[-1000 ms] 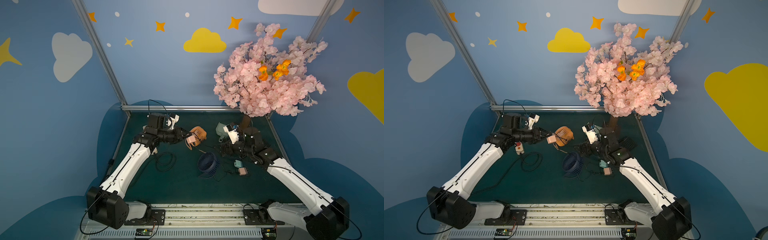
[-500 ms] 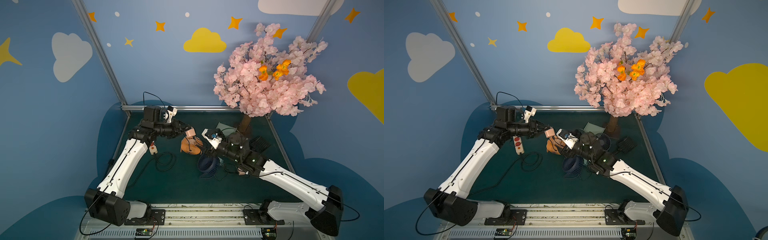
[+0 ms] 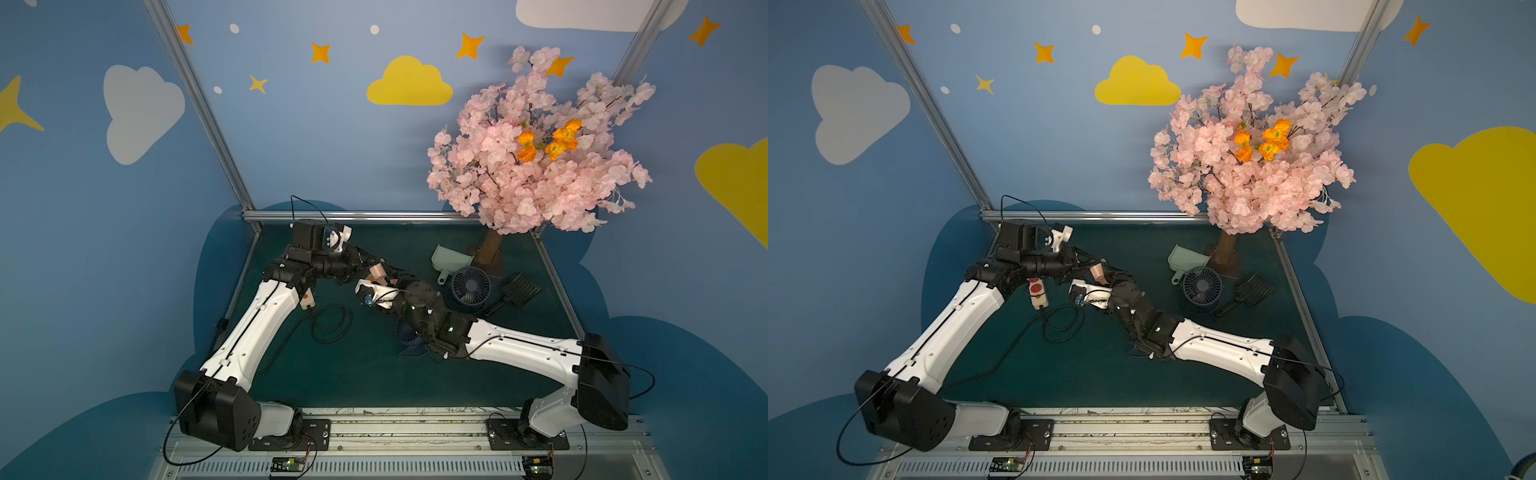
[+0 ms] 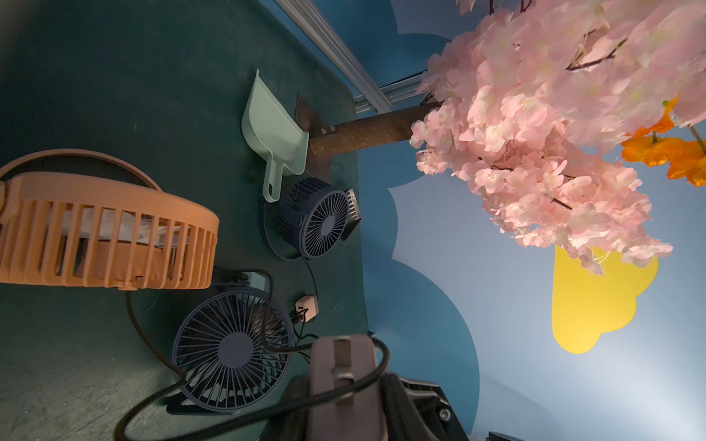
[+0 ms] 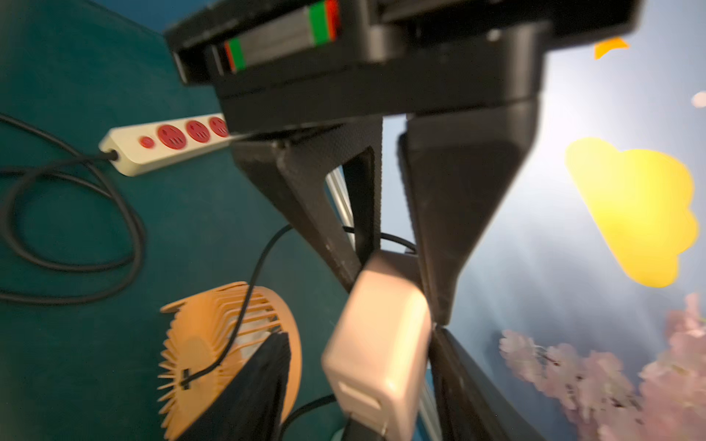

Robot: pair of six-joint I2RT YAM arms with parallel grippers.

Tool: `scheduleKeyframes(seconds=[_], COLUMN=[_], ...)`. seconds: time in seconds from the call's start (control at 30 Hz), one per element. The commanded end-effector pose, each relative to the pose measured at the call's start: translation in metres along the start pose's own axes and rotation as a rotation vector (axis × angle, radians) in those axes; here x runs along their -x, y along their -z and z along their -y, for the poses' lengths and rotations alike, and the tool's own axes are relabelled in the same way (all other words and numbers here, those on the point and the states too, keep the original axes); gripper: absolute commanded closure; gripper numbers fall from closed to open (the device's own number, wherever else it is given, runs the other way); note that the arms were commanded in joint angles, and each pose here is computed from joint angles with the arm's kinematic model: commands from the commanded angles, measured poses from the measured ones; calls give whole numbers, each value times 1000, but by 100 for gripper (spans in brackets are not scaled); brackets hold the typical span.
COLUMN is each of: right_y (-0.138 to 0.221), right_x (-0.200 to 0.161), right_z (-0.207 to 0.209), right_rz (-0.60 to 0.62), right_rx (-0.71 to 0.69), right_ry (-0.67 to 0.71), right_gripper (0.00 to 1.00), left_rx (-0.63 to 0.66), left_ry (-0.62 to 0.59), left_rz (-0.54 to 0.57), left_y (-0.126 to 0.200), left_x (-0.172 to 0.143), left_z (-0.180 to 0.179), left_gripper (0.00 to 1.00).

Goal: Plug the desk fan into the power strip
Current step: Pick up the plug from the center of the board.

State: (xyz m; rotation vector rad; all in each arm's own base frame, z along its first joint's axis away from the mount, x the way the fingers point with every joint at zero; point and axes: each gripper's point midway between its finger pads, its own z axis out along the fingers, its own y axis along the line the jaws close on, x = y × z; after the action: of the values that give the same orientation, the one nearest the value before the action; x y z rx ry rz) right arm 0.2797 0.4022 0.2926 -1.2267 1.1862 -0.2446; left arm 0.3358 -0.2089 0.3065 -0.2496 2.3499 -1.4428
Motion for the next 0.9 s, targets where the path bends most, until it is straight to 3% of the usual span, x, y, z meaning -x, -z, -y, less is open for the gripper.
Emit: scheduleKeyframes(seconds=[0.0, 0.13, 0.23, 0.33, 0.47, 0.63, 0.77, 0.87], right_y=[-3, -5, -6, -6, 2, 29, 59, 82], right_x=[9, 10, 11, 7, -10, -34, -43, -48], right_z=[28, 27, 23, 21, 16, 23, 53, 94], right_rz=[-15, -7, 2, -14, -62, -88, -77, -63], right_rx=[-144, -158, -146, -135, -69, 48, 66, 29], right_ry=[45, 33, 30, 18, -31, -219, -381, -504], right_gripper=[45, 54, 69, 86, 97, 100, 100, 100], left_rx=[-16, -21, -28, -30, -26, -1, 17, 9], left_ry=[4, 24, 30, 22, 0, -65, -120, -157], left_rz=[2, -2, -11, -3, 24, 60, 104, 135], left_y=[-2, -4, -5, -4, -4, -3, 3, 8], left_x=[3, 3, 1, 2, 6, 13, 22, 28], left_z=[3, 2, 3, 1, -4, -13, -21, -24], left_gripper=[81, 82, 80, 66, 41, 24, 9, 6])
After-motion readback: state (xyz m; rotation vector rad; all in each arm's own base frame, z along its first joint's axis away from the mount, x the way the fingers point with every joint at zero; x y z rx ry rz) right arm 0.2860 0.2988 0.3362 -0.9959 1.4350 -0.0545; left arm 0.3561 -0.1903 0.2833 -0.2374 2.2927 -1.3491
